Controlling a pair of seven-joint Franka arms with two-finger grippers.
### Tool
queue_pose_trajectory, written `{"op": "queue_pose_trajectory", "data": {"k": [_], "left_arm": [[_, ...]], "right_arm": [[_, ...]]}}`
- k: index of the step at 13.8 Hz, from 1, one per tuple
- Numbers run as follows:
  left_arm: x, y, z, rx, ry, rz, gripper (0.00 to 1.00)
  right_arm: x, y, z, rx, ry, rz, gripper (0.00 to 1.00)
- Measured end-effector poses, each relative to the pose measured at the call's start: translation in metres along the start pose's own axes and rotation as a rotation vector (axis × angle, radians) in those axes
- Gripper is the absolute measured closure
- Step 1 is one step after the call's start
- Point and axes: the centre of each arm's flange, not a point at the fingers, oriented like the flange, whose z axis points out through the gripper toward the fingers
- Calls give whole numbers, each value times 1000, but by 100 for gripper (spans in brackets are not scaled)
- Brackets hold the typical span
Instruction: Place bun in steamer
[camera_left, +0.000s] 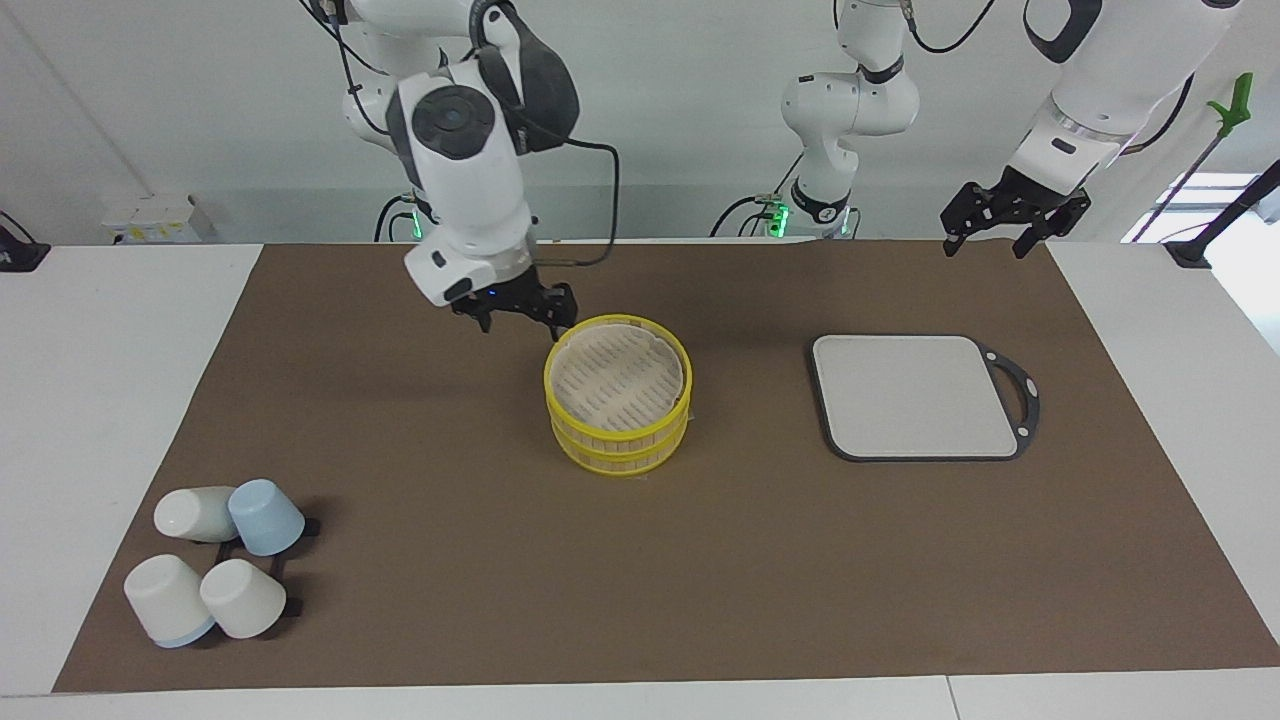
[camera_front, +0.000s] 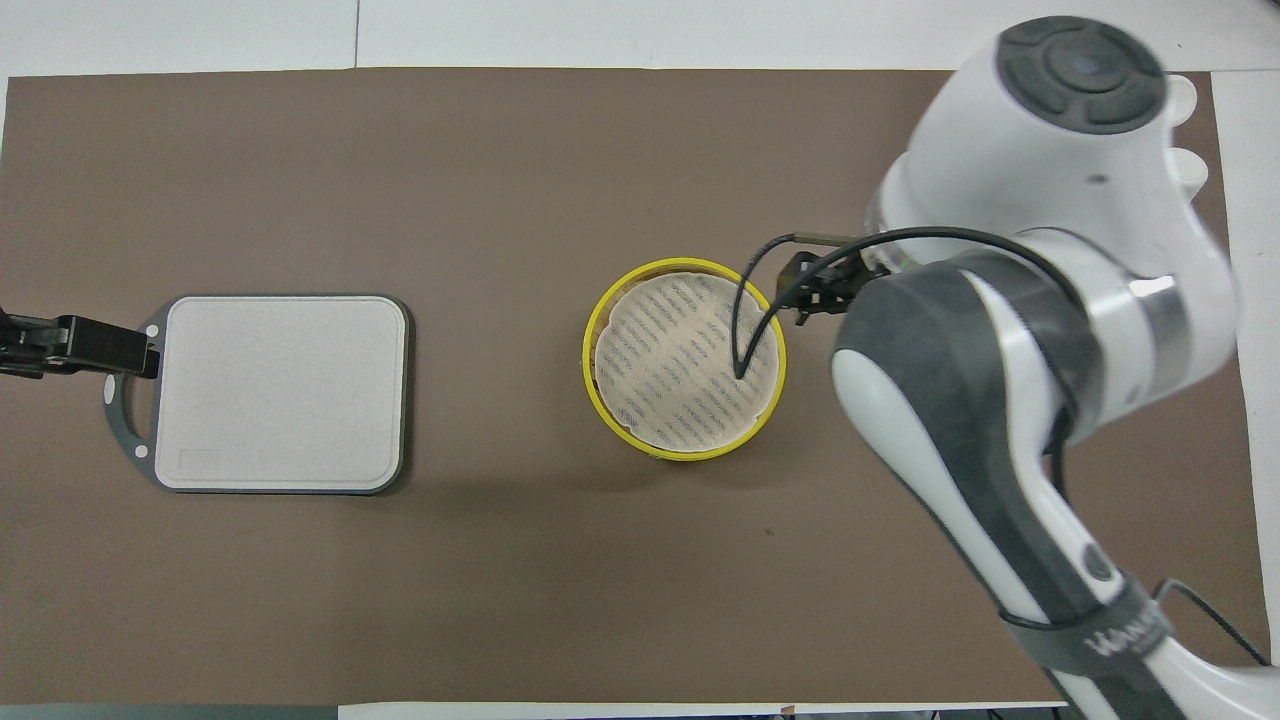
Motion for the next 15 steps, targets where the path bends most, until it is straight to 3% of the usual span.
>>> {"op": "queue_pose_trajectory", "data": {"k": [3, 7, 10, 15], "left_arm": [[0, 0, 0, 0, 0, 0, 0], [0, 0, 0, 0, 0, 0, 0], [0, 0, 0, 0, 1, 1, 0], [0, 0, 0, 0, 1, 1, 0]], "right_arm": [[-30, 69, -40, -12, -37, -62, 0], [-71, 129, -74, 7, 1, -170, 0], [-54, 157, -76, 7, 90, -211, 0], [-16, 182, -65, -18, 77, -161, 0]]}}
